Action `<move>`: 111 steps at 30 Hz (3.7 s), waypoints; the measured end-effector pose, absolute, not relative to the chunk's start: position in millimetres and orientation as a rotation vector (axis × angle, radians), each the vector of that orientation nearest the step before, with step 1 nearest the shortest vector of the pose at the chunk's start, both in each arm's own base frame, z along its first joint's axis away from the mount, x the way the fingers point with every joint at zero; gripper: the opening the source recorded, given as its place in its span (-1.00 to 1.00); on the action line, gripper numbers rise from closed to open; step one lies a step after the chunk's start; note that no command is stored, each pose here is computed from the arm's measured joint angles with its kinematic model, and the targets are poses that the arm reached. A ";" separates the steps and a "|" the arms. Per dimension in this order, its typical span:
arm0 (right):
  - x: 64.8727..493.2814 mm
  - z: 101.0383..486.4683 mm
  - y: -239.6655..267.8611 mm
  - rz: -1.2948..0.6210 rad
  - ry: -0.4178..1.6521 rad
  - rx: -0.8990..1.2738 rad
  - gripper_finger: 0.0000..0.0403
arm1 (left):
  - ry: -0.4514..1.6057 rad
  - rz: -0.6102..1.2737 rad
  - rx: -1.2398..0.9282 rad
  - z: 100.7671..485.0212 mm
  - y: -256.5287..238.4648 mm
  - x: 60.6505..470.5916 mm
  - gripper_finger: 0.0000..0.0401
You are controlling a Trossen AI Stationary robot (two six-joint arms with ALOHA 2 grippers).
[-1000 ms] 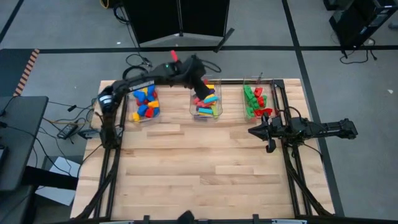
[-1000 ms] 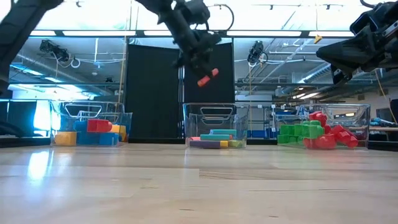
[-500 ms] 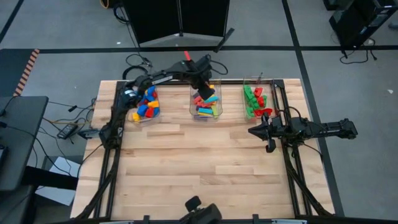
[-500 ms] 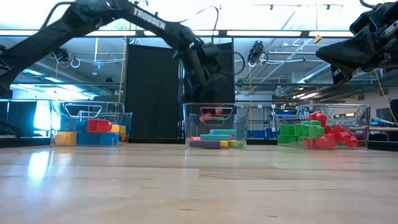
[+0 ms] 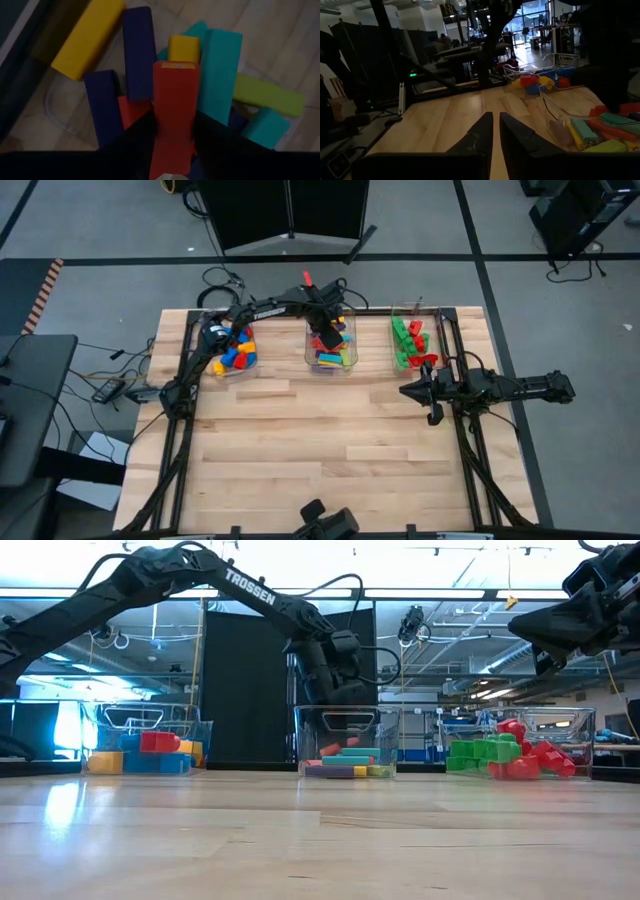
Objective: Sort blocks by size
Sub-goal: Put the red block into the middle transparent bin, then return to Home Position
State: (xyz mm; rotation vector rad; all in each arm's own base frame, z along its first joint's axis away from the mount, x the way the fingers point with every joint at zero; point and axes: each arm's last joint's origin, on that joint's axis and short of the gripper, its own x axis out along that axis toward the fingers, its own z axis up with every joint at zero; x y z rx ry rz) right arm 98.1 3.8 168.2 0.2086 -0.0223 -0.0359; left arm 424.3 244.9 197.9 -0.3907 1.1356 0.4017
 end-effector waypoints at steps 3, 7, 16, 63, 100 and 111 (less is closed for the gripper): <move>98.1 168.2 3.9 -0.036 -0.023 0.209 -0.79 | 1.135 0.401 -0.390 197.7 244.8 424.4 -0.25; 98.1 168.2 3.8 -0.036 -0.023 0.209 -0.81 | 1.137 0.401 -0.390 197.6 244.6 424.4 -0.15; 98.1 168.2 3.8 -0.036 -0.023 0.209 -0.80 | 1.067 0.436 -0.360 222.2 249.0 429.3 0.00; 98.2 168.1 3.8 -0.037 -0.024 0.209 -0.81 | 0.763 0.031 -0.229 259.8 -13.0 353.6 0.00; 98.1 168.0 3.8 -0.038 -0.023 0.209 -0.84 | -0.103 -0.100 -0.231 183.8 -5.2 94.4 0.00; 98.1 168.1 3.8 -0.037 -0.024 0.209 -0.82 | -0.046 -0.049 -0.165 170.7 -4.1 98.2 0.00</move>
